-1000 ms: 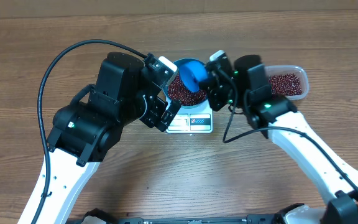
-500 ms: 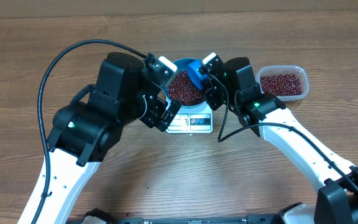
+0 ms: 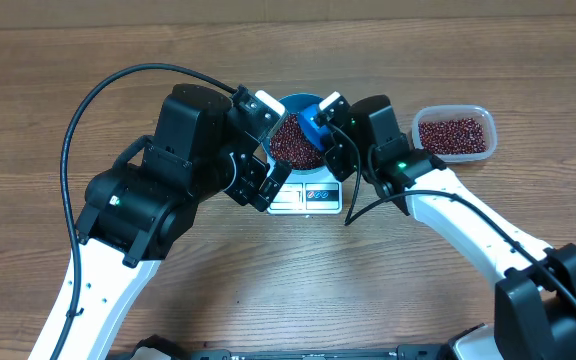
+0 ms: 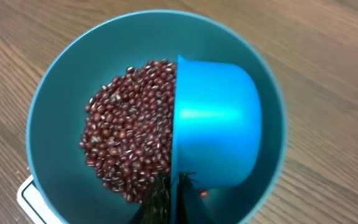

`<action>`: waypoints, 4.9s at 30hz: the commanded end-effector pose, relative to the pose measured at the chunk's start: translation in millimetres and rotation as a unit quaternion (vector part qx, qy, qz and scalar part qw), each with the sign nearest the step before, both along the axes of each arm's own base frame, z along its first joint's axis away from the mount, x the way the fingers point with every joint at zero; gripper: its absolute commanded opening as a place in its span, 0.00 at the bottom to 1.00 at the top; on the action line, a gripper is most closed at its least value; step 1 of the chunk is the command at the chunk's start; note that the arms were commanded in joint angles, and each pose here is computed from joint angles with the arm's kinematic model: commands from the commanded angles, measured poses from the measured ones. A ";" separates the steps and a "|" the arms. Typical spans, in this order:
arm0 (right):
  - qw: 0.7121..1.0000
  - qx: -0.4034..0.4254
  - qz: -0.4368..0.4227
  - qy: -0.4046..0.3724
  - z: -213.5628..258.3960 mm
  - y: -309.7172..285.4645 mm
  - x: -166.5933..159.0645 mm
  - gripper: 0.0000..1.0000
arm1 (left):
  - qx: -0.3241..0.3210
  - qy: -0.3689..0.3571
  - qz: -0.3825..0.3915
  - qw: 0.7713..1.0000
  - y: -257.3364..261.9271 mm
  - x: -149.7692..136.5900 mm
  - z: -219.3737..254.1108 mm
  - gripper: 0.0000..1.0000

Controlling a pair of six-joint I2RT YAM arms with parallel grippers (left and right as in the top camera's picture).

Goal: Scoop item into bowl and weigh 150g on scale
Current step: 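Carry the scoop with the right gripper back over the teal bowl, then tilt the scoop with the right gripper to pour beans into the bowl, then move the empty scoop with the right gripper back to the tub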

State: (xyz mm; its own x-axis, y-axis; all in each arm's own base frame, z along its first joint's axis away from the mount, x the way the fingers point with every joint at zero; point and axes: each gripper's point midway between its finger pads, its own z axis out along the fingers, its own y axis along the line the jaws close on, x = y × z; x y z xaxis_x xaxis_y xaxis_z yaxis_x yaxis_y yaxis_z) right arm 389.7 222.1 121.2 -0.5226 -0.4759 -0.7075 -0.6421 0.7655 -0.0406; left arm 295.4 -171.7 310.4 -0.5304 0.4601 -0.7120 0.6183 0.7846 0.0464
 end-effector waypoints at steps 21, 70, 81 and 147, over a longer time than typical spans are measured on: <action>0.996 0.078 -0.010 -0.033 49.5 32.9 -2.4 0.04 | -0.013 -0.003 -0.002 1.000 -3.2 0.7 7.3 1.00; 0.994 0.070 -0.040 -0.067 76.5 15.6 -2.4 0.04 | -0.013 -0.003 -0.002 1.000 -3.2 0.8 7.4 1.00; 0.995 0.061 -0.044 -0.058 71.1 11.1 -3.5 0.04 | -0.013 -0.003 -0.002 1.000 -3.2 0.8 7.4 1.00; 0.933 0.178 -0.310 -0.040 117.5 -116.5 20.4 0.04 | -0.012 -0.003 -0.002 1.000 -3.2 0.7 7.3 1.00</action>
State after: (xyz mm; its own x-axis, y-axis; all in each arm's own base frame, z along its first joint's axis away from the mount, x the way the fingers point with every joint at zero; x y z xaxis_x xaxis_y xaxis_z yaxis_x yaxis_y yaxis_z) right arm 404.5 142.0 217.2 -0.6151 0.1490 -0.7742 -0.1668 0.9351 0.3125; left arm 295.3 -171.6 310.3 -0.5307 0.4602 -0.7117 0.6183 0.7845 0.0463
